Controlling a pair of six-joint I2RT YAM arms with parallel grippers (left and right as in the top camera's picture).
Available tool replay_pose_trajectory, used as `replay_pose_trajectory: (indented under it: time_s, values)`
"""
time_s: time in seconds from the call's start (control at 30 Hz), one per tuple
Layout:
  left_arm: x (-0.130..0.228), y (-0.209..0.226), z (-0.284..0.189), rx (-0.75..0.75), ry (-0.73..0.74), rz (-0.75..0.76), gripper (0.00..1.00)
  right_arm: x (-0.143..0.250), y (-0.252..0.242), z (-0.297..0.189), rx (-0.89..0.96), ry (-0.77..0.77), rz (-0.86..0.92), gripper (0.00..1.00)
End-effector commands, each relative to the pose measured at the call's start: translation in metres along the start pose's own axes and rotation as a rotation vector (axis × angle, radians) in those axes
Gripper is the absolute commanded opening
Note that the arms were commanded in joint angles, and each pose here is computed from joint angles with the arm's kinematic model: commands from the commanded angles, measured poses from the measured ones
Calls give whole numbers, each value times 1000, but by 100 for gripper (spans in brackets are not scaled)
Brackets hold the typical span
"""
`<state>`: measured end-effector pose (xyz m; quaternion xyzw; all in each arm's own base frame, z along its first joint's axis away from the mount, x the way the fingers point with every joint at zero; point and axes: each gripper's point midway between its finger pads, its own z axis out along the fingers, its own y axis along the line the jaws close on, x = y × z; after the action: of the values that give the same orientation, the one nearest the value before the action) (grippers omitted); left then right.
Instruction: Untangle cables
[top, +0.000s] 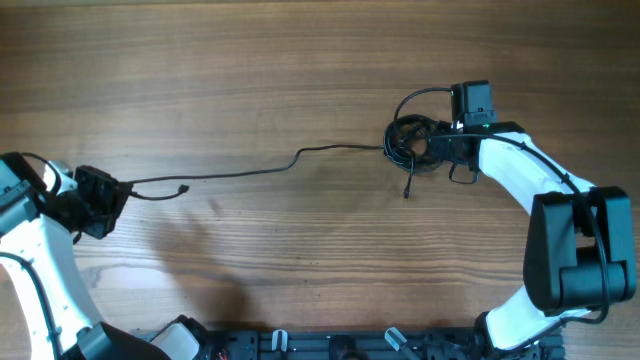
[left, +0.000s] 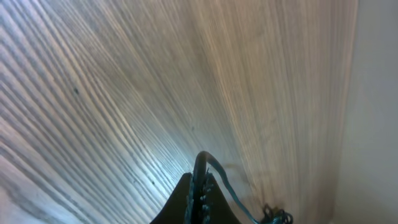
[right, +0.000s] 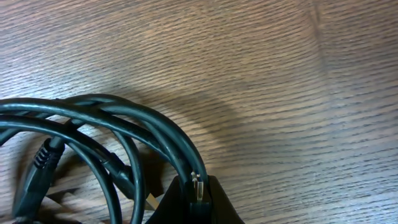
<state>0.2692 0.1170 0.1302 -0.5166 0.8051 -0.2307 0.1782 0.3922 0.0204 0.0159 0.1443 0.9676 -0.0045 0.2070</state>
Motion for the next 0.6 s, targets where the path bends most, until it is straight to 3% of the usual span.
replay_pose_trajectory:
  time_s: [0.0,0.23,0.43,0.47,0.5,0.53,0.57]
  values:
    - [-2,15,3,-36,-33,-28,4,5,-11,8,34,11,4,4]
    - [-11,35,9,-119,-98,-108,4,-4,-38,6,162,-30,18,4]
    - [3,21,20,-115,-55,-34,4,2,-18,9,5,22,13,4]
    - [8,15,24,-112,-41,-4,10,4,-11,9,-39,33,13,4]
    - [14,9,29,-111,-22,26,25,4,-6,9,-67,37,13,4]
    - [22,3,35,-110,2,62,55,3,-1,8,-94,35,12,4]
    - [28,-1,40,-110,21,112,77,2,2,8,-110,32,7,4]
